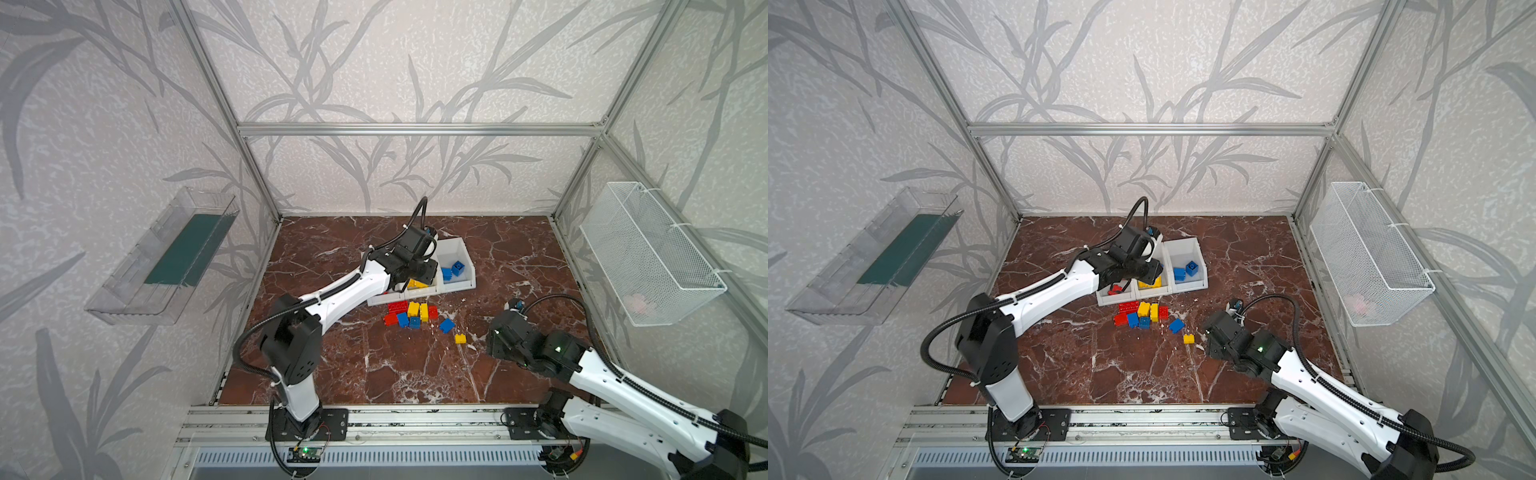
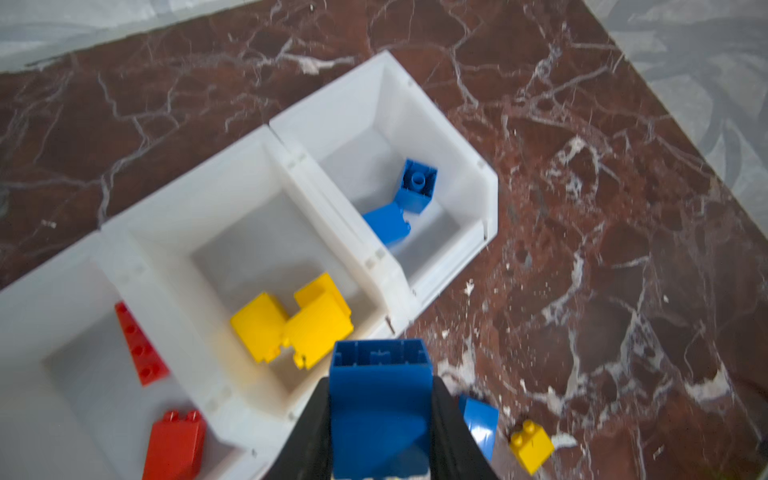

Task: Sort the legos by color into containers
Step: 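Lower the blue brick into the end compartment and open the left gripper, then grasp a blue brick near the pile with the right gripper while the left arm withdraws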

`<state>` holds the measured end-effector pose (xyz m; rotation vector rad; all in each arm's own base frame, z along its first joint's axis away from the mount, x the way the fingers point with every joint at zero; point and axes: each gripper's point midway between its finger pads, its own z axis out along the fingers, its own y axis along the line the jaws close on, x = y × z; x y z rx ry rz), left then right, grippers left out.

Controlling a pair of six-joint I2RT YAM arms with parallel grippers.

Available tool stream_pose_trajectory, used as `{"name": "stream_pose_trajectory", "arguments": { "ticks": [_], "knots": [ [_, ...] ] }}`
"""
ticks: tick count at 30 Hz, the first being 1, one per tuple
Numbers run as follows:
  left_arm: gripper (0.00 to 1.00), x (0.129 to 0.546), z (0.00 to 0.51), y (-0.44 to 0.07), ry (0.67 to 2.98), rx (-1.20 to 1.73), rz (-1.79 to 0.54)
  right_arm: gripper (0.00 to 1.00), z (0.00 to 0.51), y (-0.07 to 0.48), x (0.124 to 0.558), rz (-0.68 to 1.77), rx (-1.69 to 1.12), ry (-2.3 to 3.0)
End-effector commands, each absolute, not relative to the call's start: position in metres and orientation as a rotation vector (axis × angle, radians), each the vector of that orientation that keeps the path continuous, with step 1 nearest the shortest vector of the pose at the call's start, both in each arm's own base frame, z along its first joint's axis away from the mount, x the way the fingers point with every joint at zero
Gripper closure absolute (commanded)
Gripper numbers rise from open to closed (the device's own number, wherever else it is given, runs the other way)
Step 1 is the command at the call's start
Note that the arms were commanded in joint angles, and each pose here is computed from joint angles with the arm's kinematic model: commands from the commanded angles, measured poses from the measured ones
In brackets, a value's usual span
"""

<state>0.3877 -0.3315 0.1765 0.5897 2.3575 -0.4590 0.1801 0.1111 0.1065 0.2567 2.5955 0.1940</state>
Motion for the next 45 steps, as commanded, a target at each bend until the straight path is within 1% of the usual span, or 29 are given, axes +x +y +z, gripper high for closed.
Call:
{"name": "stream_pose_trajectory", "arguments": {
  "ticks": [1, 7, 9, 11, 15, 17, 24, 30, 34, 39, 43, 45],
  "knots": [
    [0.73, 0.396, 0.159, -0.359, 2.381, 0.703, -0.508, 0.33, 0.11, 0.111, 0.178, 0.186, 0.237, 2.601],
    [0.72, 0.443, 0.156, -0.387, 2.375, 0.645, -0.535, 0.33, 0.106, 0.117, 0.177, 0.203, 0.205, 2.63],
    [0.69, 0.454, 0.154, -0.393, 2.373, 0.633, -0.542, 0.33, 0.106, 0.118, 0.176, 0.203, 0.202, 2.633],
    [0.63, 0.464, 0.152, -0.395, 2.379, 0.623, -0.537, 0.32, 0.106, 0.117, 0.176, 0.202, 0.202, 2.631],
    [0.46, 0.473, 0.149, -0.396, 2.388, 0.59, -0.544, 0.33, 0.106, 0.116, 0.176, 0.198, 0.203, 2.63],
    [0.42, 0.474, 0.154, -0.398, 2.375, 0.581, -0.571, 0.32, 0.106, 0.115, 0.176, 0.192, 0.203, 2.631],
    [0.41, 0.467, 0.17, -0.386, 2.354, 0.53, -0.611, 0.32, 0.108, 0.113, 0.174, 0.181, 0.197, 2.639],
    [0.41, 0.456, 0.192, -0.357, 2.298, 0.45, -0.66, 0.33, 0.105, 0.111, 0.172, 0.164, 0.191, 2.645],
    [0.41, 0.448, 0.202, -0.338, 2.285, 0.438, -0.652, 0.32, 0.104, 0.117, 0.177, 0.157, 0.15, 2.653],
    [0.41, 0.428, 0.211, -0.313, 2.29, 0.406, -0.64, 0.32, 0.107, 0.138, 0.19, 0.151, -0.001, 2.669],
    [0.41, 0.403, 0.211, -0.288, 2.295, 0.361, -0.63, 0.3, 0.119, 0.176, 0.208, 0.262, -0.281, 2.597],
    [0.4, 0.39, 0.206, -0.274, 2.308, 0.336, -0.613, 0.3, 0.124, 0.187, 0.218, 0.275, -0.36, 2.553]
  ]
}}
